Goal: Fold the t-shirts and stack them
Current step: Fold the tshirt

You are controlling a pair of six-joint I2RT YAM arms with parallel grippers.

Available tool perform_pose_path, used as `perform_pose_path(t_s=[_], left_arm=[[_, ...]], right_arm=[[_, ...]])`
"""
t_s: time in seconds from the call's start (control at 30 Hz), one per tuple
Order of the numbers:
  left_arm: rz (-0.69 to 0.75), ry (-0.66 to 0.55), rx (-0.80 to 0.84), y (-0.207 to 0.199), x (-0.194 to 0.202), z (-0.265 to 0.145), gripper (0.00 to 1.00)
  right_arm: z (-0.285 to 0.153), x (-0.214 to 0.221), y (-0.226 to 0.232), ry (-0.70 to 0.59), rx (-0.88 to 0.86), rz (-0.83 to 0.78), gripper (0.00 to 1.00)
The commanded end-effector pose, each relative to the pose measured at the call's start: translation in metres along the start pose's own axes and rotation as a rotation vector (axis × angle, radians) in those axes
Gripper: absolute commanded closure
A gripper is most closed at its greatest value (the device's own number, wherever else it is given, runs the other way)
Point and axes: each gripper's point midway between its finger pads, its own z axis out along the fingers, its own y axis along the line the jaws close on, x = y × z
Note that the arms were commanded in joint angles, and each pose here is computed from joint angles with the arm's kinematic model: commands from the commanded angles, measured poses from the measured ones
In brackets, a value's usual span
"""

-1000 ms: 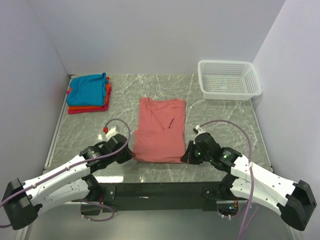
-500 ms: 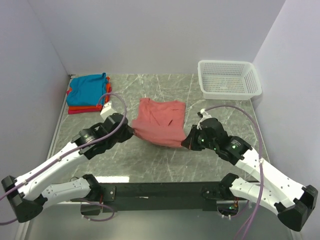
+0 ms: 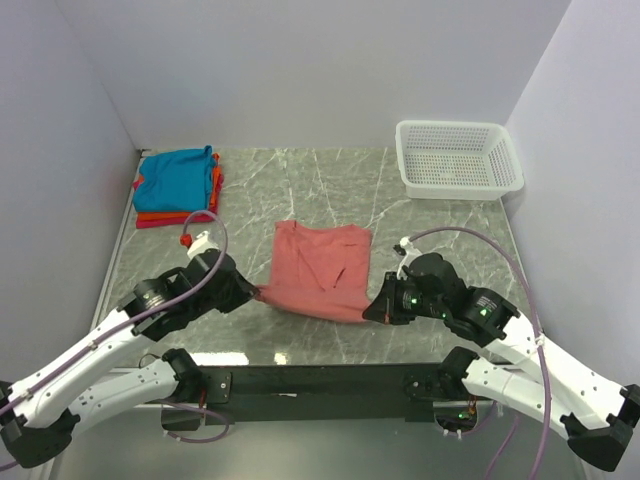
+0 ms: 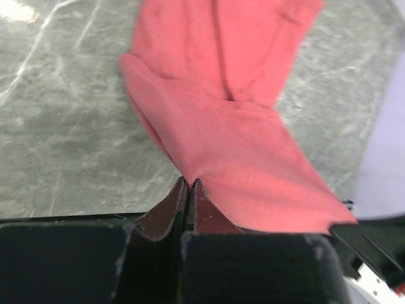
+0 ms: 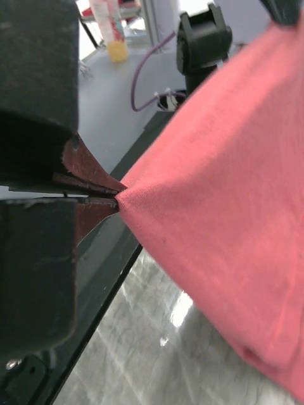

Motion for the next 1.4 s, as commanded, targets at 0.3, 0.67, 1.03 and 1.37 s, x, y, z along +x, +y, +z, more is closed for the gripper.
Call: perform_pose_path(t_s=[0.3,0.67,1.03,1.37], left_arm=[[0.046,-0.277,0.059,-0.049,-0.066,0.001,0.99],[0.047,-0.326,0.005,-0.068,-0.110,0.047,0.99],[0.051,-0.369,-0.036,-0.071,-0.156,0.095,0.99],[0.070,-0.320,-0.110,-0.071,-0.177,0.150,0.99]], right_arm=[[-0.008,-0.075,0.000,-0.216,0.095,-0.038,1.00],[0.007,-0.136,-0.005,-0.333,0.092,-0.012,1.00],[0.036,-0.176,-0.034,-0.305,0.122,0.057,1.00],[0.066,-0.197,-0.065,-0.248,0.170,0.121,1.00]])
